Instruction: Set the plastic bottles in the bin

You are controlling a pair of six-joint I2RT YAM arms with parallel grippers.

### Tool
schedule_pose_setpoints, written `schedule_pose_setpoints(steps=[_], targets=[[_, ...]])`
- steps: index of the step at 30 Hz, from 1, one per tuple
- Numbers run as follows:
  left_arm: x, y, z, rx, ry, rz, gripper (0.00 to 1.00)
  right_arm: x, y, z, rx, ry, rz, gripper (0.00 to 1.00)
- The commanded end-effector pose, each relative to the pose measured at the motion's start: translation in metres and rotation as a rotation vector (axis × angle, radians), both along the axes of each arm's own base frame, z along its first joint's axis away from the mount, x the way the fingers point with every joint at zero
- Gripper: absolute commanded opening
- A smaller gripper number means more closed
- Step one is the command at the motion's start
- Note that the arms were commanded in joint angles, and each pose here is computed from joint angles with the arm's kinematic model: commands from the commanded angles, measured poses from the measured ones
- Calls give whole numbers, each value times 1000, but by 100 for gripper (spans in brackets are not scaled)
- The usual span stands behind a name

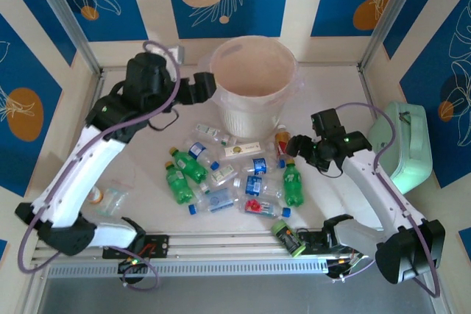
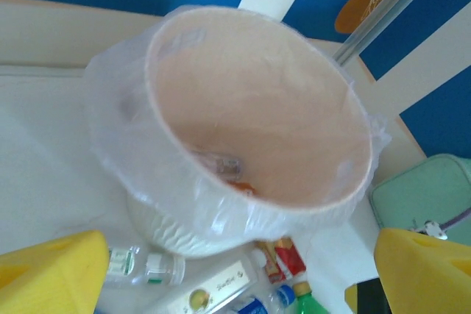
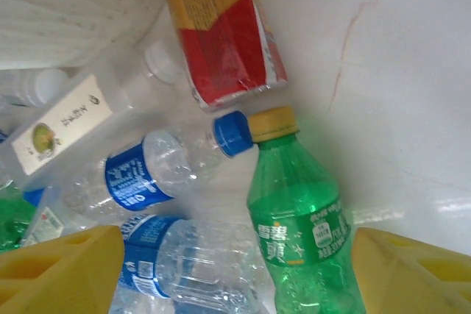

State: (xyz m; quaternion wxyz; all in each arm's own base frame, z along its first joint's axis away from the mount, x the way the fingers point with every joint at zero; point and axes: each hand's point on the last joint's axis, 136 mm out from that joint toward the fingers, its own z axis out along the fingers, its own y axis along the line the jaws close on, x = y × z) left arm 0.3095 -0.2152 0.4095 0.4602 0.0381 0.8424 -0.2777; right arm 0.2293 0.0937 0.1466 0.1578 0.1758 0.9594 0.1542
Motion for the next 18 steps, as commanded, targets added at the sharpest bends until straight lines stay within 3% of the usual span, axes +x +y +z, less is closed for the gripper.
schedule_pose_setpoints(steps=[1, 9, 18], targets=[[-8, 1, -38, -18, 93, -8, 92, -31, 0, -18, -55, 96, -17, 82], [-46, 2, -126, -94, 288, -45, 88, -56, 1, -58, -136, 290, -74, 81], [-65, 13, -141, -79, 288, -63, 88, -53, -1, -73, -208, 383, -98, 81]])
